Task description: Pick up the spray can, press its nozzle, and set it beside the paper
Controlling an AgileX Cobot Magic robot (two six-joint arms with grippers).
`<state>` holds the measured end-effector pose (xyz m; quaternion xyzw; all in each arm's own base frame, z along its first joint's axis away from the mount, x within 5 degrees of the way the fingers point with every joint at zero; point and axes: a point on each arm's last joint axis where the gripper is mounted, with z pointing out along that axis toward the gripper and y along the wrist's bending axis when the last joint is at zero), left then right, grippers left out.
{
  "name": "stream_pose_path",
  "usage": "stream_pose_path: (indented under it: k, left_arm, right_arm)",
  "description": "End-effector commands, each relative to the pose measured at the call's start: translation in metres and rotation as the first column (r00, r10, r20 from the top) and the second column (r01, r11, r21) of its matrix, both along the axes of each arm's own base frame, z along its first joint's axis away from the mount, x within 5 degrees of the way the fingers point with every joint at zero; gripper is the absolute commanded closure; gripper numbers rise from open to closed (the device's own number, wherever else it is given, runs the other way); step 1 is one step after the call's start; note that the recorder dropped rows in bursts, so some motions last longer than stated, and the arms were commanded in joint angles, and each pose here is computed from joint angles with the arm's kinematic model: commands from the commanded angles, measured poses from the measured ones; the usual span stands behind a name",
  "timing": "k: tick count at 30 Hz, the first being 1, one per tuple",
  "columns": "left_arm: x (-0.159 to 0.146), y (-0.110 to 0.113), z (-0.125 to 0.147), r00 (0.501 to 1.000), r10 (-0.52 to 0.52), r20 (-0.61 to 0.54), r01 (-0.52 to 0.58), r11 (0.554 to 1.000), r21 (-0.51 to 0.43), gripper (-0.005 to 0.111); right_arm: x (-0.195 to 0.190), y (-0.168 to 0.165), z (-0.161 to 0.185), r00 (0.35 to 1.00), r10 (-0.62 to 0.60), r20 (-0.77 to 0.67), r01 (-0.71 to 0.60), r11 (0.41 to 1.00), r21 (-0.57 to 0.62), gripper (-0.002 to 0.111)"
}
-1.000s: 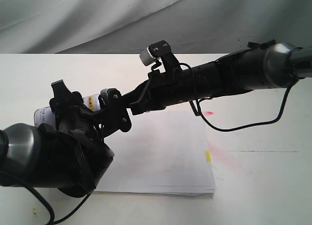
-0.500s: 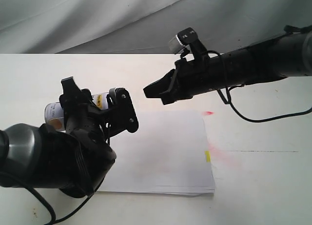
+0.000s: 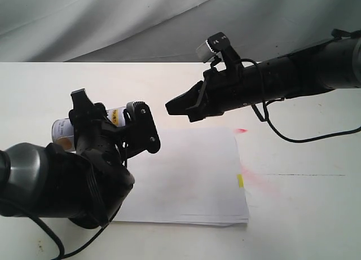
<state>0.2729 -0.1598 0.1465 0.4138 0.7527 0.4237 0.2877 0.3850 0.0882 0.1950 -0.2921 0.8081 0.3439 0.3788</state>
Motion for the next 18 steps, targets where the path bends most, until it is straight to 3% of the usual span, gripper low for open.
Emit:
stream_pose_path:
  k: [1,4,7,13,18]
  left_arm:
    - [-0.001,0.0,0.007,0.999,0.047,0.024,-0.046,0.998,-0.037,0.107]
    - [-0.002,-0.002,0.011,0.993,0.116,0.013,-0.112,0.98,-0.166,0.107]
    - [0.005,-0.001,0.027,0.979,0.202,-0.002,-0.187,0.904,-0.385,0.107]
    - [0.033,0.033,0.077,0.924,0.381,0.016,-0.258,0.656,-0.709,0.107]
    - [0.047,0.074,0.118,0.904,0.428,0.003,-0.168,0.362,-0.917,0.107]
  right_arm:
    - [-0.003,0.001,0.003,1.0,0.014,0.0,-0.014,1.0,0.008,0.108]
    - [-0.004,0.001,0.003,1.0,0.016,-0.004,-0.016,1.0,0.013,0.108]
    - [-0.005,0.002,0.004,1.0,0.029,-0.006,-0.029,0.999,0.023,0.108]
    - [-0.005,0.002,0.004,1.0,0.03,-0.009,-0.03,0.999,0.025,0.108]
    - [-0.005,0.002,0.004,1.0,0.029,-0.01,-0.029,0.999,0.026,0.108]
